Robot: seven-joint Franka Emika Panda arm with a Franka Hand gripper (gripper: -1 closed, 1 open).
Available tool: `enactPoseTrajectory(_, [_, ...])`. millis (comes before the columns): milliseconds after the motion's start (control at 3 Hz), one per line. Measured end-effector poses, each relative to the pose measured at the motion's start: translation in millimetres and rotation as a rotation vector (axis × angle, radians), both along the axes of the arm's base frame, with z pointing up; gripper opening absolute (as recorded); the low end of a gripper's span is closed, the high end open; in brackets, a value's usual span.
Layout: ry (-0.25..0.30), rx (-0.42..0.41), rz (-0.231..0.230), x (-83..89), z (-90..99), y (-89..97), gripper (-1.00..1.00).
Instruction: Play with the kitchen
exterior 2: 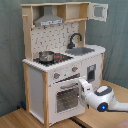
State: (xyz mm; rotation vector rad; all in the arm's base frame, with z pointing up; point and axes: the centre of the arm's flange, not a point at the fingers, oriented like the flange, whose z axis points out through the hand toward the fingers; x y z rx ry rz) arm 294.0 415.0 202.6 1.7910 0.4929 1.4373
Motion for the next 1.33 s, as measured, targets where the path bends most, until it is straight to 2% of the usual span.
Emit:
enactPoseTrajectory(333, [0.028, -0.003, 0.030, 18.4, 7.1, -3.6, 1.00])
enactPoseTrajectory(667, [0.061, -0.018, 0.043, 37.9, 4.8, -14.7, 1.00])
enactPoseTrajectory(1000, [0.050, -0.017, 0.073, 22.2, 21.4, -20.0, 1.00])
enactPoseTrajectory(1333, [0.040, -0.034, 0.091, -5.9, 21.9, -24.1, 1.00])
